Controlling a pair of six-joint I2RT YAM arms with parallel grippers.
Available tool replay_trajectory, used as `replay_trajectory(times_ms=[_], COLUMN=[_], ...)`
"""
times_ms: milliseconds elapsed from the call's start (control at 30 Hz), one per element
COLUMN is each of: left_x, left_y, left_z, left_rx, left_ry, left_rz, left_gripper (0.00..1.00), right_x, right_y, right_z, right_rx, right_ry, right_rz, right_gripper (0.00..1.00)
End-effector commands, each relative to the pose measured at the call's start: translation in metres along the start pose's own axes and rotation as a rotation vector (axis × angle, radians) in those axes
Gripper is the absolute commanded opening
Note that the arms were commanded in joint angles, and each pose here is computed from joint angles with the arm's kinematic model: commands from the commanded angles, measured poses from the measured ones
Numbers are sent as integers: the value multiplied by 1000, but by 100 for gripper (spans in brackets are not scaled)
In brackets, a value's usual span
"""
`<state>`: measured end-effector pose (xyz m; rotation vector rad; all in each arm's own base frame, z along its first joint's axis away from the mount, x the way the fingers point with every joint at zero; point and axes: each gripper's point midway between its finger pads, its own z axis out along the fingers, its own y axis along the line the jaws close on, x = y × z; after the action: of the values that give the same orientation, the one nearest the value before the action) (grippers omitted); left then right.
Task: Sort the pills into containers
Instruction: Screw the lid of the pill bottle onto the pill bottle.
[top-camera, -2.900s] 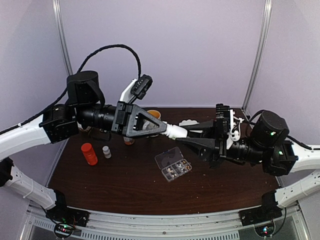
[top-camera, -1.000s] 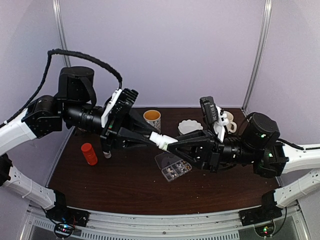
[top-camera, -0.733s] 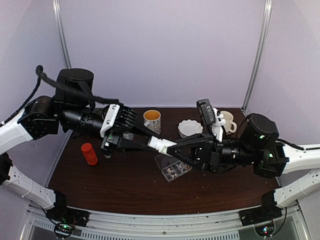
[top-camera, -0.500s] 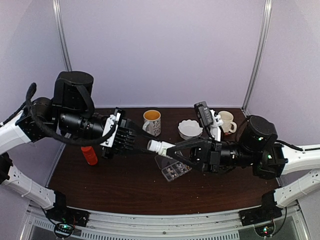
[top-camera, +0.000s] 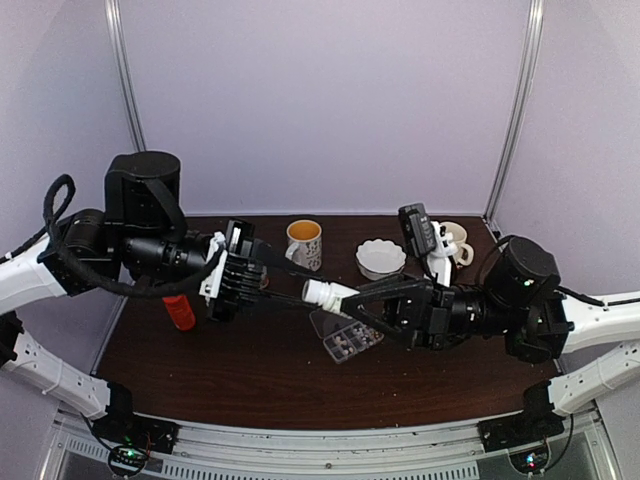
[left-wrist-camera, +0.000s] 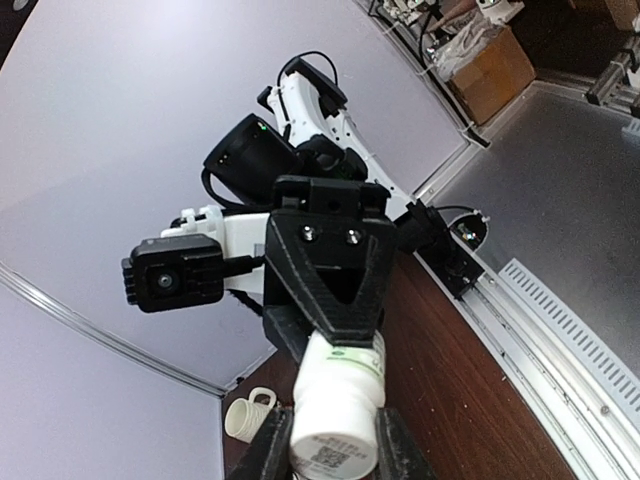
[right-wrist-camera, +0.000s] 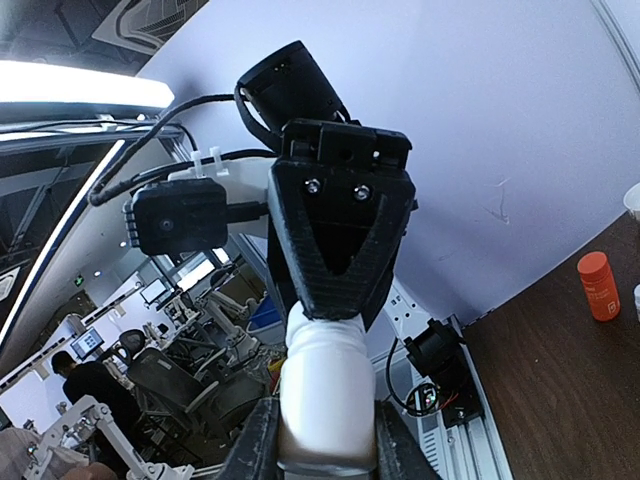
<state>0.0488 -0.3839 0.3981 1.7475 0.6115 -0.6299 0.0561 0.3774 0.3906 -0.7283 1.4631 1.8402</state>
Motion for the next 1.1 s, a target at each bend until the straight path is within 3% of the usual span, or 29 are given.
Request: replay_trajectory(times_ms=[0, 133, 333, 600, 833, 1067], left_x=[1, -1, -9, 6, 14, 17], left_y=[-20, -19, -29, -39, -31, -28], left_z=[23, 22, 21, 22, 32, 30], left_rx=[87, 76, 150, 197, 167, 142], left_ry=[-48, -56, -101, -13, 29, 31], left_rz=[-141, -196, -218, -171, -180, -87], left_gripper=[0, 0, 0, 0, 2, 3], right_x=[-43, -38, -27, -25, -35, -46], right_y=[40, 47, 21, 28, 21, 35], right_z=[0, 9, 18, 29, 16, 13], right_rx=[-92, -113, 75, 51, 100, 2], right_ry=[-117, -72, 12, 63, -40, -159], right_rz=[-194, -277, -469, -456, -473, -291], right_gripper=[0, 0, 0, 0, 0, 0])
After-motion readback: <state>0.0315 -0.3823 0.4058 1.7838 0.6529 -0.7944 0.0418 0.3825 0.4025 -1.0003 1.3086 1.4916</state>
